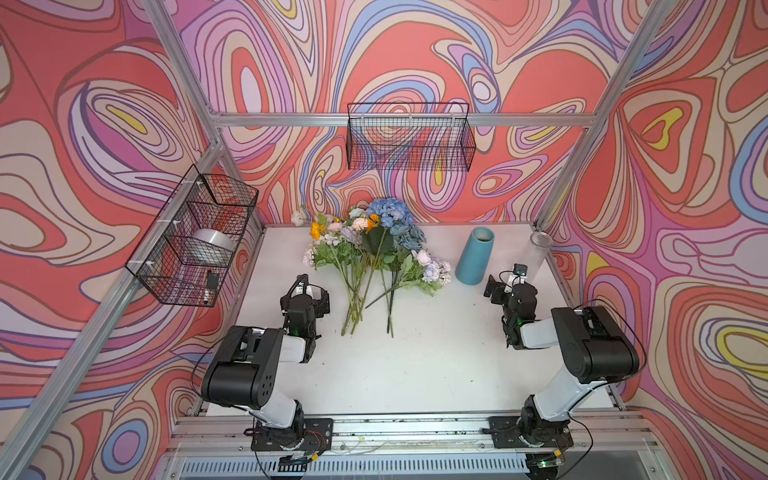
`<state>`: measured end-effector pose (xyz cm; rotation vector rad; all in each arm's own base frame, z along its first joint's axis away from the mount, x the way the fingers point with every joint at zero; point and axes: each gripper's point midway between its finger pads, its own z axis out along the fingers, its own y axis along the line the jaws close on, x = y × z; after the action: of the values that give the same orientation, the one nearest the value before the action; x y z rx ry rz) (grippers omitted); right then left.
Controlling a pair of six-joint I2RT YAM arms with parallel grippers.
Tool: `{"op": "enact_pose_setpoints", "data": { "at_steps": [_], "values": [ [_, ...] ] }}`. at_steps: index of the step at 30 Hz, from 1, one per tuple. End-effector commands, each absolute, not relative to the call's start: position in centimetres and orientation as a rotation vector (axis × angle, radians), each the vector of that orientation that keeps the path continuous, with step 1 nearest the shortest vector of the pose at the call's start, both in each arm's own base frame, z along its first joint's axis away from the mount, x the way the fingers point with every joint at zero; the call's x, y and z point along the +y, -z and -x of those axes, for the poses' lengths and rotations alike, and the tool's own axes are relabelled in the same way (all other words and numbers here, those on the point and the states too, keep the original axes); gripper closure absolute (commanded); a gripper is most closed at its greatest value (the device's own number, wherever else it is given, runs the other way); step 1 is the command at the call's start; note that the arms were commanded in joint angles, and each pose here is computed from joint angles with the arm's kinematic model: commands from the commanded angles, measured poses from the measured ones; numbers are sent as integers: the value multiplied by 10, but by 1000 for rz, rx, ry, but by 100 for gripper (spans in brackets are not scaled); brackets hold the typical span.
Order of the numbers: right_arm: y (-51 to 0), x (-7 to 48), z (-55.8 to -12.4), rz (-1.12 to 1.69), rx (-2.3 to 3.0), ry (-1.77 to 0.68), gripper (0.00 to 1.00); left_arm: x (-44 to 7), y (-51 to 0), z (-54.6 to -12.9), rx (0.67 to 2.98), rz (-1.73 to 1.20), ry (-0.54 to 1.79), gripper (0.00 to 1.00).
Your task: Arrange the flowers into the vase
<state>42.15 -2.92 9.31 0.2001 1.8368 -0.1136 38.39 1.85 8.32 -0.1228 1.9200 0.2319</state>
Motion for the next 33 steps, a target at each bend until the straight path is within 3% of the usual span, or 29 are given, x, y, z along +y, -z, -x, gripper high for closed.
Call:
{"op": "enact_pose_setpoints", "data": {
  "at_steps": [1,27,33],
  "values": [
    [-95,-22,-426,-164,1837,94,2,19,-94,-388,1890,124,-228,0],
    [-99,-25,-425,-184,1828,106,1,21,-92,-390,1908,128,-182,0],
    [-123,-31,-421,-227,1852,124,2,27,-121,-380,1874,165,-199,0]
  ]
}}
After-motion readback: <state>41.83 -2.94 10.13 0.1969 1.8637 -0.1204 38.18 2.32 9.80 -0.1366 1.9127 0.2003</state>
